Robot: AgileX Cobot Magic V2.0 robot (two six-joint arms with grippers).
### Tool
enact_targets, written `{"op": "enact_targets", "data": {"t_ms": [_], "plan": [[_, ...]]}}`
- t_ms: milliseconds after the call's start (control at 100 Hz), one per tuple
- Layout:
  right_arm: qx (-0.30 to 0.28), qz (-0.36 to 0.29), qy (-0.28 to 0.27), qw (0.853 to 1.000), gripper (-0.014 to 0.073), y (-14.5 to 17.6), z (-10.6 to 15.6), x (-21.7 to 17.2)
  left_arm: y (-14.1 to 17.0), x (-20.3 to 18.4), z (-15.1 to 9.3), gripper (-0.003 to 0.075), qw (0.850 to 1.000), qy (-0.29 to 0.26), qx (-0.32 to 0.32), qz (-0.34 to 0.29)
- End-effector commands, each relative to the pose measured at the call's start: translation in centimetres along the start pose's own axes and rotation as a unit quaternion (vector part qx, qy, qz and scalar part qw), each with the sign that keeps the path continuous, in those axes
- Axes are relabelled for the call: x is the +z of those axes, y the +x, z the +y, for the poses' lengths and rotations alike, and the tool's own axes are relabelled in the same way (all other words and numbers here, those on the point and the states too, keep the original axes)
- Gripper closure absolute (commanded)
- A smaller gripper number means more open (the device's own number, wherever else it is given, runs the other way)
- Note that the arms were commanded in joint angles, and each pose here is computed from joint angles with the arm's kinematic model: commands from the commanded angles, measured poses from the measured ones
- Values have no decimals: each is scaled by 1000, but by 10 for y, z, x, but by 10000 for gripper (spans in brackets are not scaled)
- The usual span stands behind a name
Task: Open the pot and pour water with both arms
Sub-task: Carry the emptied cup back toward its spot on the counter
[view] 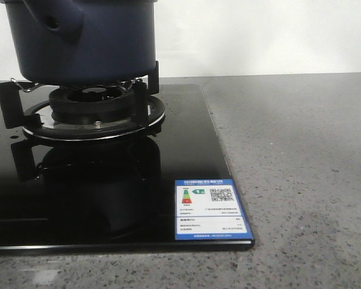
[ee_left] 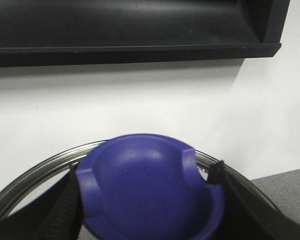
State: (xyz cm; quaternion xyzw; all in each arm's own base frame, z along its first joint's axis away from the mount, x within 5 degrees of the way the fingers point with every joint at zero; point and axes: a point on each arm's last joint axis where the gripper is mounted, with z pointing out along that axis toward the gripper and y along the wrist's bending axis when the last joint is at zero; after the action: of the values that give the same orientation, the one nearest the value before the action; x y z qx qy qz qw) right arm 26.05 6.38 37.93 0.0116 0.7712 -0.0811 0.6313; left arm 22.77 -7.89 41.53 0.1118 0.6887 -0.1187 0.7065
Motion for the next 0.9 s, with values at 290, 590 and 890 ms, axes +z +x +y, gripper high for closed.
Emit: {"op": "enact_targets", "data": {"t_ms": [290,590,890], "plan": [[57,-4,10,998,298,68,-27,-1,-28,-10,5,342,997,-22,0,-78],[61,28,33,997,298,86,-22,18,-28,-10,5,342,997,-22,0,-78],[66,28,-38,997,298,69,-8,20,-28,-10,5,342,997,-22,0,-78]]}}
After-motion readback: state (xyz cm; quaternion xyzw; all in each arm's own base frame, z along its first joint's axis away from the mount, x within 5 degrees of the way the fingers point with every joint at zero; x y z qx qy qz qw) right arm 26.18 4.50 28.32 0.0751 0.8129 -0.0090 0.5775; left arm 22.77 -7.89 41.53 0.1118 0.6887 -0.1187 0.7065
